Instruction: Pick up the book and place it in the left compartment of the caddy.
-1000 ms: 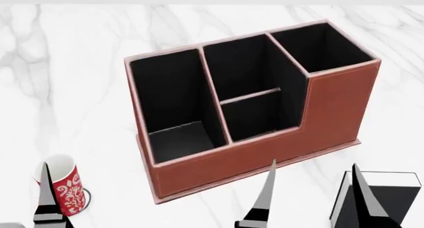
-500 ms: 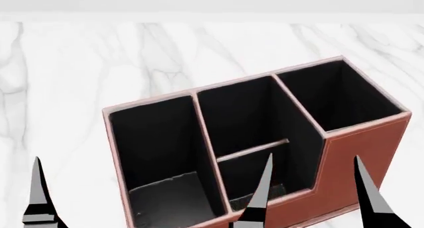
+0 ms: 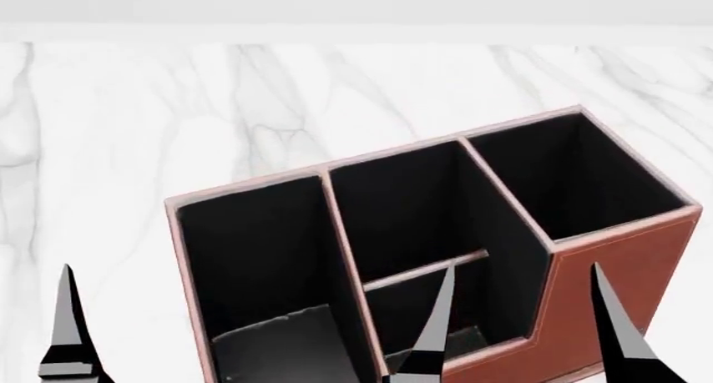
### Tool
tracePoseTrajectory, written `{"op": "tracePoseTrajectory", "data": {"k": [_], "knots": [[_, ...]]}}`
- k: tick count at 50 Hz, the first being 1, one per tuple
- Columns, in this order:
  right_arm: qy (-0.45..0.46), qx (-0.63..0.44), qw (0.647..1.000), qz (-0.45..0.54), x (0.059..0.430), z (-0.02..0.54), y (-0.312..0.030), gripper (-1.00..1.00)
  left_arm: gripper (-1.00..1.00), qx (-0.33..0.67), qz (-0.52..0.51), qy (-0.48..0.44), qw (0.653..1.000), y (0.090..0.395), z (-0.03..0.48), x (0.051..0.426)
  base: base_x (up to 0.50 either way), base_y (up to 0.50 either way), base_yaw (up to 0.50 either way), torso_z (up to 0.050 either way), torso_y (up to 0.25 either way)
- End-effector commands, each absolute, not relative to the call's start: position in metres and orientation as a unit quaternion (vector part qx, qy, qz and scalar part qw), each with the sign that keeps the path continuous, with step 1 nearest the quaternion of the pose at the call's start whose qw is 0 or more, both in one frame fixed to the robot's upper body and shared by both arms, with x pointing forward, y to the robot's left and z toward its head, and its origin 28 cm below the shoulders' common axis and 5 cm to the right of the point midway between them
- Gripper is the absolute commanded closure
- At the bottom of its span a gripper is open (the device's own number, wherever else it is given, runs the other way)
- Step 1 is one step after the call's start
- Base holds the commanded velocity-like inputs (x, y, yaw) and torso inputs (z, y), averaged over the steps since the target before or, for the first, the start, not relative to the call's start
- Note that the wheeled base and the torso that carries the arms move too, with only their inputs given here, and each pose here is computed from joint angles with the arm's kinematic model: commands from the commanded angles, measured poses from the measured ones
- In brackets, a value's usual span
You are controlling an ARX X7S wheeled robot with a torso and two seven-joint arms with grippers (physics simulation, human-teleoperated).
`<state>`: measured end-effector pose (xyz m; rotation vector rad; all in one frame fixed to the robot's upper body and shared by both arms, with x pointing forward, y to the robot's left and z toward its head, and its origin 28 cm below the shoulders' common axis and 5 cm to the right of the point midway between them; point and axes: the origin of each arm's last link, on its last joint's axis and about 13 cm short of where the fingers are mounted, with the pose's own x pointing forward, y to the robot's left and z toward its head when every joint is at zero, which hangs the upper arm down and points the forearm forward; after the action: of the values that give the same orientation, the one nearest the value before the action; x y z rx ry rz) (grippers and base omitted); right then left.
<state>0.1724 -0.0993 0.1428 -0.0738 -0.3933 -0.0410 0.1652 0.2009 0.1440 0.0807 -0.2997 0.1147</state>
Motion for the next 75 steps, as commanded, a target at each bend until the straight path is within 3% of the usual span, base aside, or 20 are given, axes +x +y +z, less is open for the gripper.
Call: {"op": "tracePoseTrajectory", "data": {"k": [1,8,48,75], "knots": [[-0.194,-0.042,0.98,-0.02,0.175,0.142,-0.101,-1.0,-1.0,0.038,0.033,-0.166,0.985,0.2,0.146,0.167,0.0,0.0,0.0,0.0,0.0],[-0.194,-0.041,0.98,-0.02,0.175,0.143,-0.101,-1.0,-1.0,0.025,0.034,-0.161,0.986,0.201,0.146,0.167,0.0,0.0,0.0,0.0,0.0],[-0.197,-0.042,0.979,-0.019,0.173,0.145,-0.101,-1.0,-1.0,0.005,0.03,-0.156,0.987,0.204,0.151,0.163,0.0,0.0,0.0,0.05,-0.002],[-0.207,-0.042,0.977,-0.022,0.17,0.152,-0.102,-1.0,-1.0,0.006,0.022,-0.159,0.987,0.203,0.152,0.162,0.0,0.0,0.0,0.039,-0.167]]}}
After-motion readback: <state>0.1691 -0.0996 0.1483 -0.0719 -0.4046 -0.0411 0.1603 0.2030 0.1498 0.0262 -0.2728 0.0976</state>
